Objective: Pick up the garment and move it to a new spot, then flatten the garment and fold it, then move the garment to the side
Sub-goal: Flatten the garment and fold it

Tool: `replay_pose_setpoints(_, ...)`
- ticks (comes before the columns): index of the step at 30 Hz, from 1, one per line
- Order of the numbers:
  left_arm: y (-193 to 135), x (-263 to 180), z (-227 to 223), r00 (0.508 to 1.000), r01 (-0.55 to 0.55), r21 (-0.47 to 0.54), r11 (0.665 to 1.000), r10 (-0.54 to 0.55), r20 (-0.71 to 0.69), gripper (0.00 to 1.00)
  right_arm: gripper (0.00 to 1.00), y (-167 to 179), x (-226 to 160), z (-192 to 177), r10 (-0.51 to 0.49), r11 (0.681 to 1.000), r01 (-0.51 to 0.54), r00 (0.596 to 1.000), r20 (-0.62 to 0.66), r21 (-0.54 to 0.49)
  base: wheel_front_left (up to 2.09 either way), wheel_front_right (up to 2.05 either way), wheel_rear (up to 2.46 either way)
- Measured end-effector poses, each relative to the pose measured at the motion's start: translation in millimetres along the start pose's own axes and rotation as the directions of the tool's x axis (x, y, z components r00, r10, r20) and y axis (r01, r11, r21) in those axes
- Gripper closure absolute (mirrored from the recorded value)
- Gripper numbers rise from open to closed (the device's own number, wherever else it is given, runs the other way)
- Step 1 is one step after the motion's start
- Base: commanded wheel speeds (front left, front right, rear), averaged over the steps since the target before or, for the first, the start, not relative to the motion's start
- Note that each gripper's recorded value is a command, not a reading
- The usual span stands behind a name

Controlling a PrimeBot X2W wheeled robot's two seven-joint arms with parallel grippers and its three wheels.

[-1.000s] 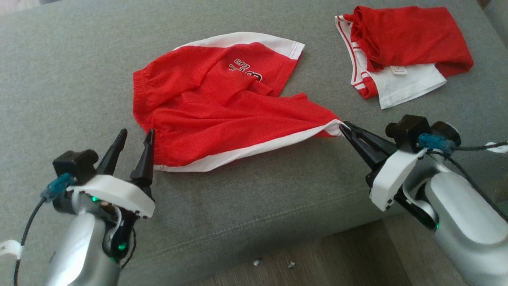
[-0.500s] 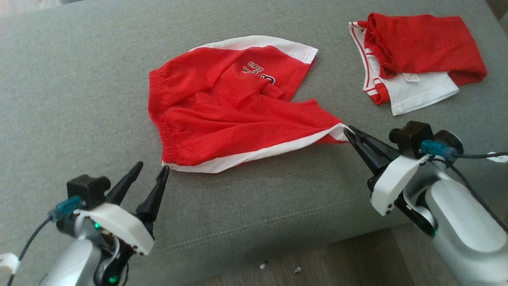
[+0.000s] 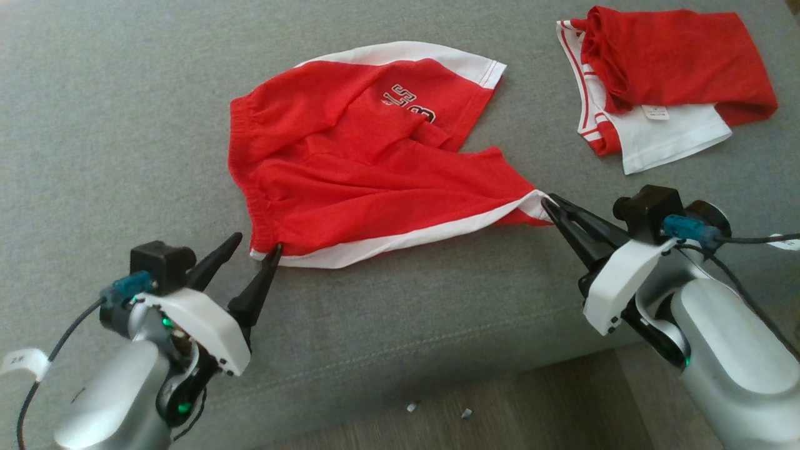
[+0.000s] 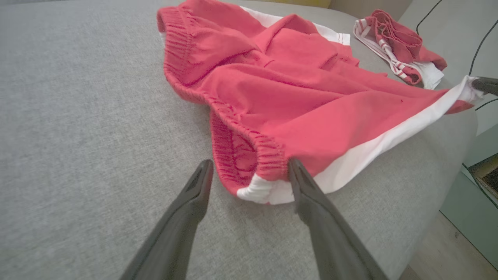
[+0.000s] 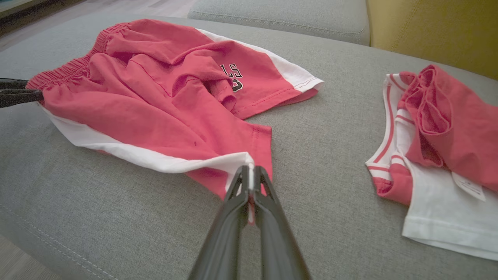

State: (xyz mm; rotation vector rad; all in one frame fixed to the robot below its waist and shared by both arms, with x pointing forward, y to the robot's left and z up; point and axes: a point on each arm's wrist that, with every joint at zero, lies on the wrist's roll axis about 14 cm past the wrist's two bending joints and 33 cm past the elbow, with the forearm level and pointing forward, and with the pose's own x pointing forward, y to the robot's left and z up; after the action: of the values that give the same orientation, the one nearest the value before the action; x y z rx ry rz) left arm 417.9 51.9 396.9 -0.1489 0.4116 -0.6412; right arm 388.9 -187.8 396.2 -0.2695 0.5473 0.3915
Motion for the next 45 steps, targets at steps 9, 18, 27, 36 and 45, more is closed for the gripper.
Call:
replay_pose_setpoints(9,-4,4,-16,0.998,0.031,0.017,0.999,-0.030,-0.063,0.00,1.00,-3,-1,-2,-0.011,1.000,0.011,1.000,-0.005,0.001,0.00,0.00,0.00)
replay_pose_setpoints(18,-7,2,-12,0.998,0.048,0.012,0.999,-0.048,-0.049,1.00,1.00,0,1,4,-0.004,1.000,0.004,1.000,0.011,0.000,0.00,0.00,0.00)
replay_pose_setpoints(27,-7,-8,46,0.989,0.040,0.024,0.999,-0.043,0.139,1.00,1.00,-11,-7,50,-0.030,0.996,0.046,0.982,0.187,-0.080,0.00,0.00,0.00)
replay_pose_setpoints(36,-21,-31,109,0.955,0.034,0.072,0.997,-0.054,0.292,1.00,1.00,-25,-31,124,-0.052,0.977,0.134,0.906,0.421,-0.166,0.00,0.00,0.00)
replay_pose_setpoints(45,-43,-64,151,0.920,0.031,0.069,0.997,-0.056,0.388,1.00,1.00,-28,-69,172,-0.057,0.952,0.213,0.826,0.560,-0.218,0.00,0.00,0.00)
